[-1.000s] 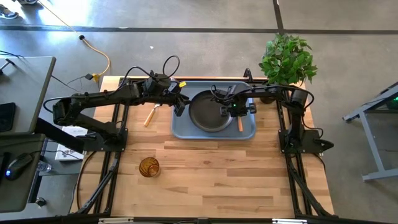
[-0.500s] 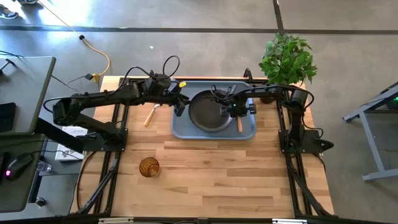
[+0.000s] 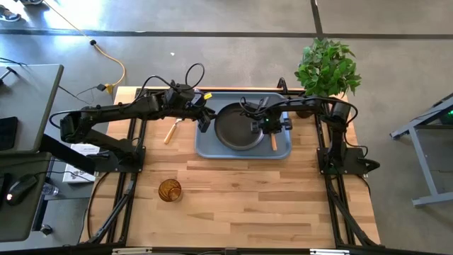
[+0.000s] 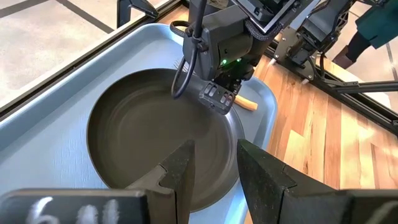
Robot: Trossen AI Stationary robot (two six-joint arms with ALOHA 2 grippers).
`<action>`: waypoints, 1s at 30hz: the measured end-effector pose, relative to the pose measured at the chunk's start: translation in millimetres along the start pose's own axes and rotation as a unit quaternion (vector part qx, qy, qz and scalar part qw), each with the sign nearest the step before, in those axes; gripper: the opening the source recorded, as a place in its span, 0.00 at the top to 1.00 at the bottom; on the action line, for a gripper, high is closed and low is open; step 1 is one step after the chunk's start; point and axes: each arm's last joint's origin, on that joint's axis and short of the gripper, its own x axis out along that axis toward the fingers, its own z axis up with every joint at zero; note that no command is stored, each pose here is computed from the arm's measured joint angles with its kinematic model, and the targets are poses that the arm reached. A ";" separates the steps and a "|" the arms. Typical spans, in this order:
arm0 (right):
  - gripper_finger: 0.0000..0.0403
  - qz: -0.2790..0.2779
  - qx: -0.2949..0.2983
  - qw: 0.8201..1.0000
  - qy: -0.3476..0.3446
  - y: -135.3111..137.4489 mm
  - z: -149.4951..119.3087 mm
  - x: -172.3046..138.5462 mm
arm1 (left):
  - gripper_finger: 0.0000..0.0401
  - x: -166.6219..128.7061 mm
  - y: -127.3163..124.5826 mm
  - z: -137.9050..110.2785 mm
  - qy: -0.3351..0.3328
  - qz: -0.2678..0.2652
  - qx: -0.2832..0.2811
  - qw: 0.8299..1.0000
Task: Pick and place plate/cup/fork/spoon on tray
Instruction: Put the light orange fork on the blue tray, then put the orange spoon on the blue tray
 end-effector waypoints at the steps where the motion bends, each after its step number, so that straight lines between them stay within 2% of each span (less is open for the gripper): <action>1: 0.82 0.002 0.000 1.000 -0.001 0.0 0.1 -0.7 | 0.73 0.0 0.0 0.0 0.000 0.000 0.000 1.000; 10: 0.82 0.009 -0.001 1.000 -0.001 -0.4 -0.2 -3.1 | 0.73 0.0 0.0 0.0 0.000 0.000 0.000 1.000; 22: 0.82 0.045 0.004 0.999 -0.018 -10.6 -3.8 -28.6 | 0.73 0.0 0.1 -0.6 0.003 0.001 0.000 1.000; 25: 0.82 0.066 0.002 0.998 -0.014 -14.6 -6.7 -38.7 | 0.73 -0.4 4.3 -2.9 0.015 0.023 -0.003 1.000; 30: 0.82 0.099 -0.004 0.995 -0.031 -22.4 -16.8 -60.1 | 0.73 -3.9 17.0 -10.7 0.055 0.087 -0.013 0.995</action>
